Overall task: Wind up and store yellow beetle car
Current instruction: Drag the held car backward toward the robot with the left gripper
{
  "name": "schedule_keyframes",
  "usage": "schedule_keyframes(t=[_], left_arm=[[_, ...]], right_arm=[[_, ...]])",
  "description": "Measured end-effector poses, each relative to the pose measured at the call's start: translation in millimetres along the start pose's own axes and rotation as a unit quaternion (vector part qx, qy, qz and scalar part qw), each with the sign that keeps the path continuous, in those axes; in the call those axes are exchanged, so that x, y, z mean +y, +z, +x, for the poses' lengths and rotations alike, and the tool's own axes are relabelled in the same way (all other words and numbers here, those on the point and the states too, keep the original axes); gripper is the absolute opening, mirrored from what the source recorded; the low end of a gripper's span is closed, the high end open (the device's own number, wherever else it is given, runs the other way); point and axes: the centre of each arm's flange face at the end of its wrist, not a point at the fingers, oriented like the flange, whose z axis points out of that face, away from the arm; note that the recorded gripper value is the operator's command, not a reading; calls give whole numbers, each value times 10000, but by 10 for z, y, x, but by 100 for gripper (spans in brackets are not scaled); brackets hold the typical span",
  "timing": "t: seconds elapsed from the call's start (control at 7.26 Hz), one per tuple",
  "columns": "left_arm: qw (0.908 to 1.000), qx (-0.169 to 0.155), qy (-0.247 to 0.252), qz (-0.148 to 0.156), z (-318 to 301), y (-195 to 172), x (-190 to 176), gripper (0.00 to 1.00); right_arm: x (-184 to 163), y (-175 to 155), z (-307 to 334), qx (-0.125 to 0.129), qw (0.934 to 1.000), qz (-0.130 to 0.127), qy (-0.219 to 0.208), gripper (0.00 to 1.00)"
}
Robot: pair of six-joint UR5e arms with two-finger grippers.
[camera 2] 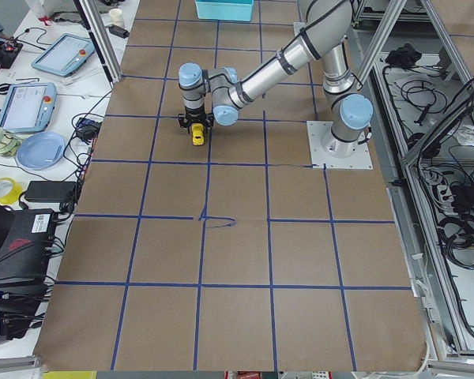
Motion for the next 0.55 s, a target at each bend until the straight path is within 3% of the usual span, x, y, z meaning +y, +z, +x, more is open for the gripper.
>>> schedule_keyframes(t=[0.28,0.55], left_arm=[[9999,22,114,-19,1,29,18,30],[9997,43,244,-37,-6,51,43,29]], right_arm=[[-12,5,2,0,10000,10,-1,100],[-25,4,-1,-17,10000,48,-14,100]])
